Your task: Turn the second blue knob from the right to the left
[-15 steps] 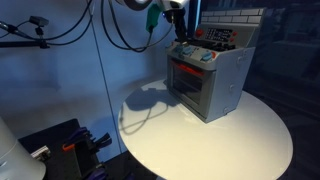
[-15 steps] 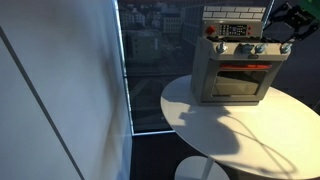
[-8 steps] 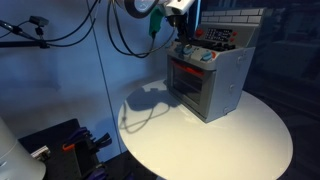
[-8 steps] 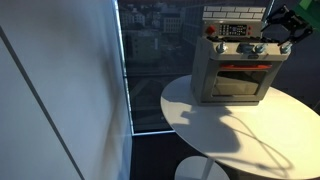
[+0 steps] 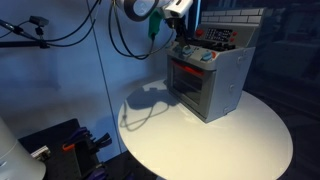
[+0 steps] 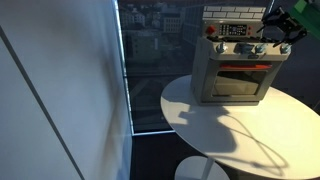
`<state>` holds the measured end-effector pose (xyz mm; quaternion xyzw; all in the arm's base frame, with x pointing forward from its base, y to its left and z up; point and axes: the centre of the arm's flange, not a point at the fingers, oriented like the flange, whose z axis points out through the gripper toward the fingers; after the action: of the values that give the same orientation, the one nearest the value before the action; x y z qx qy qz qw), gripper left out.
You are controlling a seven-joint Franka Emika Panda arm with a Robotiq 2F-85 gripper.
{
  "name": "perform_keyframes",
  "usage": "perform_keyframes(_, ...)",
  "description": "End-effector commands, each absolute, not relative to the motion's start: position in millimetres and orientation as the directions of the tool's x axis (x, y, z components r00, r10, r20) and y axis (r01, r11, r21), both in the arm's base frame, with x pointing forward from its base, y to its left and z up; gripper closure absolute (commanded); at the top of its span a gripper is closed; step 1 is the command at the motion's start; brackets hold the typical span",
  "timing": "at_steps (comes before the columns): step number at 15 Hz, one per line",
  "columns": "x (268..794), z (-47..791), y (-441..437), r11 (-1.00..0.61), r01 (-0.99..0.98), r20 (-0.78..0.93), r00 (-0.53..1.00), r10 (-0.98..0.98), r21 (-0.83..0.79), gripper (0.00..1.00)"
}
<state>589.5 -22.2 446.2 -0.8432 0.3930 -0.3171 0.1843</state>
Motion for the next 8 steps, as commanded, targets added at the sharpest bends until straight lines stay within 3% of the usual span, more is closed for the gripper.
perform_keyframes(1, 596.7, 444.5, -26.6, -0.627, -0.527, 0.398, 0.490, -0.775, -0.574, 0.00)
perform_keyframes(8, 604.4, 440.2, -25.7, -0.627, -0.526, 0.397, 0.490, -0.776, -0.575, 0.00)
